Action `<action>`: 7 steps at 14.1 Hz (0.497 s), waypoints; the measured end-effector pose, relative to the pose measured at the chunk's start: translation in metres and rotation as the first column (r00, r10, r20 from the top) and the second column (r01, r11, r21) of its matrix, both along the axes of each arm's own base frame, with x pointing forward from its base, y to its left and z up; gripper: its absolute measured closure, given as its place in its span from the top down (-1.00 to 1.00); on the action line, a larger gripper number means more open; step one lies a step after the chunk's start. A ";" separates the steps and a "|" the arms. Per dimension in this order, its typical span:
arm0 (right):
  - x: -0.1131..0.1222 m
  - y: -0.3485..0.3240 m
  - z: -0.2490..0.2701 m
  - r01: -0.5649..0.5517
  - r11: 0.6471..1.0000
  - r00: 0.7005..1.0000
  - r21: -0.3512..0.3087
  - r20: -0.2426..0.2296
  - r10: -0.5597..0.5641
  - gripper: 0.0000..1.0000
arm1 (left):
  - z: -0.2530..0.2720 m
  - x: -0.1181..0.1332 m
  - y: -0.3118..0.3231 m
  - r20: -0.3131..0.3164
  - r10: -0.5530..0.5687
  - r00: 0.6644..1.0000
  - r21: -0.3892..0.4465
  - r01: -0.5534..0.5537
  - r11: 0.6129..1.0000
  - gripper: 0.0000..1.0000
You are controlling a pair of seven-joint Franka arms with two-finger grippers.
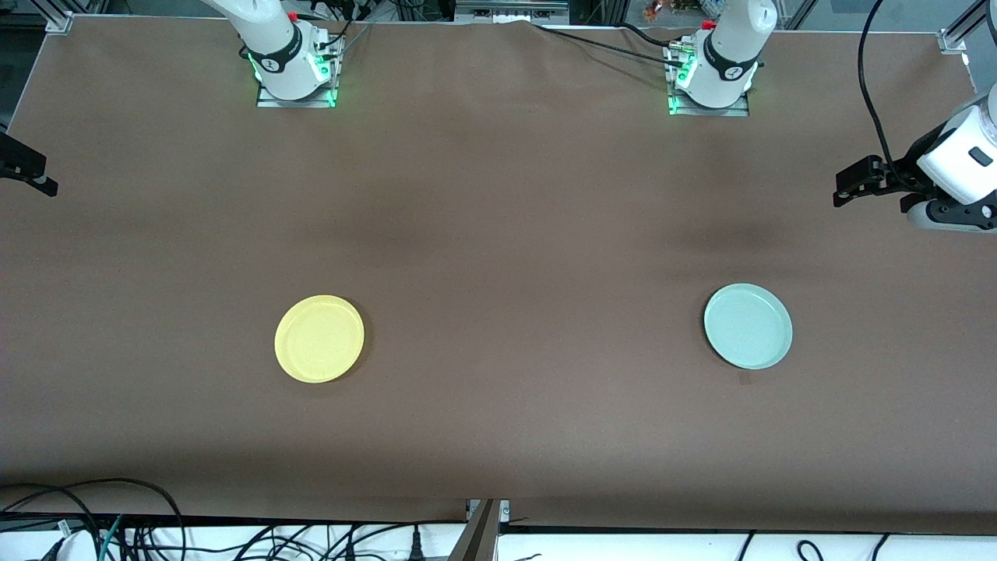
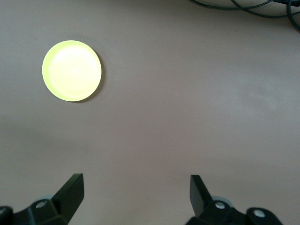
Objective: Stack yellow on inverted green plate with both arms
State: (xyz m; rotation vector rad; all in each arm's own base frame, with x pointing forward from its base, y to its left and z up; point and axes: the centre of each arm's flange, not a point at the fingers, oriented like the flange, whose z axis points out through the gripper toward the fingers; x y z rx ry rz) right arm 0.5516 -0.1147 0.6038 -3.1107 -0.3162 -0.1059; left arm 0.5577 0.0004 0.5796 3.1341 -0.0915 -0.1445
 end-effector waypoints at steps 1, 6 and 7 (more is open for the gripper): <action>0.000 0.002 0.000 -0.004 1.000 1.000 0.000 0.001 0.004 1.00 | 0.000 0.000 0.000 0.000 0.000 1.000 0.000 0.000 1.000 1.00; 0.004 0.012 0.001 -0.022 1.000 1.000 -0.003 0.012 0.022 1.00 | 0.000 0.000 0.000 0.000 0.000 1.000 0.000 0.000 1.000 1.00; 0.004 0.012 0.001 -0.022 1.000 1.000 -0.003 0.013 0.022 1.00 | 0.000 0.000 0.000 0.000 -0.001 1.000 0.000 0.001 1.000 1.00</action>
